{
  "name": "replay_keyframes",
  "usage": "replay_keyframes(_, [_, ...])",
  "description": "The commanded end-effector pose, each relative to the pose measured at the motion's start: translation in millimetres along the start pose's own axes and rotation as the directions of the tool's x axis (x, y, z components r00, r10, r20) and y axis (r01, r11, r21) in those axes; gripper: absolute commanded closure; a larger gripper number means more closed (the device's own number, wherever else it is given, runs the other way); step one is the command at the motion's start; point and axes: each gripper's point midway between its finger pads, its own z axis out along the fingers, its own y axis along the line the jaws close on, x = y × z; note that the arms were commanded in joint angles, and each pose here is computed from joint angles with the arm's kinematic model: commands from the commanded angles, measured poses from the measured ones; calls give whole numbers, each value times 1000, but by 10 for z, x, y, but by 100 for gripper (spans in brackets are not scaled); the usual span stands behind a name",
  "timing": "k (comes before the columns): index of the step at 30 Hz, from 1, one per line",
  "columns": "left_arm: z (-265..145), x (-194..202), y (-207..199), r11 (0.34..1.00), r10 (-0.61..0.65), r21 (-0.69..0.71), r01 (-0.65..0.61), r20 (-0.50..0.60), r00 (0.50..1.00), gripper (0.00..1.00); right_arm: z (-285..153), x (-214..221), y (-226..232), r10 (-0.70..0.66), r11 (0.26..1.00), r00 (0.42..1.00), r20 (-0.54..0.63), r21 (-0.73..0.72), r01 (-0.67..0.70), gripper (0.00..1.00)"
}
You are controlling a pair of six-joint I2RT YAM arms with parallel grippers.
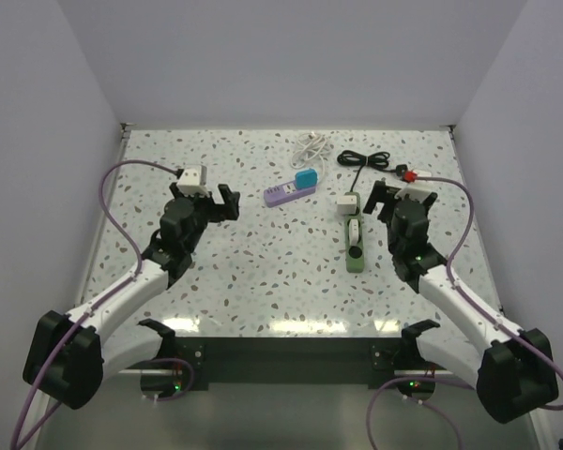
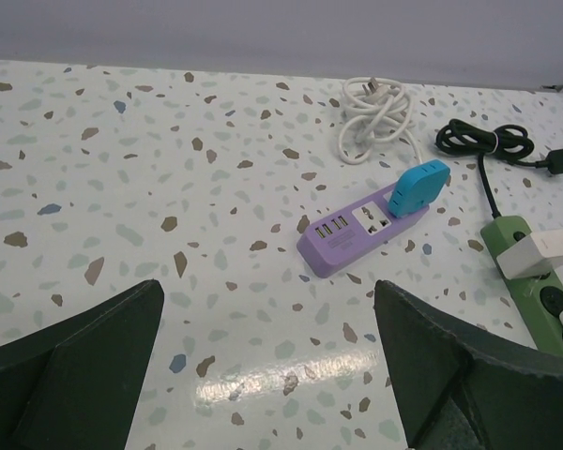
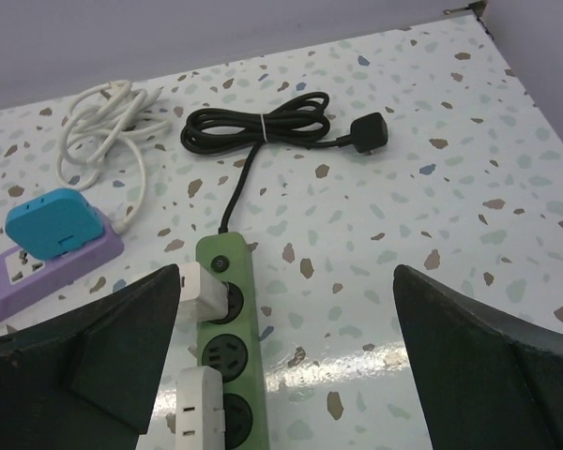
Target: Insert the plug
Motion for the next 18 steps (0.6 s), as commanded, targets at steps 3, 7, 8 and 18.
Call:
replay_keyframes(3, [-70, -108, 102, 999, -12, -47, 14, 44, 999, 0, -131, -128, -194, 78, 994, 994, 71, 73, -83, 2])
replay_keyframes(7, [-138, -156, 131, 998, -13, -55, 17, 69, 998, 0, -176, -150, -219, 86, 993, 993, 84, 70, -92, 2])
replay_keyframes(8, [-150, -155, 153, 998, -11, -66, 15, 71, 997, 0, -178, -148, -220, 86, 993, 993, 84, 70, -92, 2])
replay_keyframes(18, [-219, -203, 237, 994, -10, -104, 20, 104, 995, 0, -205, -173, -202, 88, 994, 991, 96, 50, -93, 2])
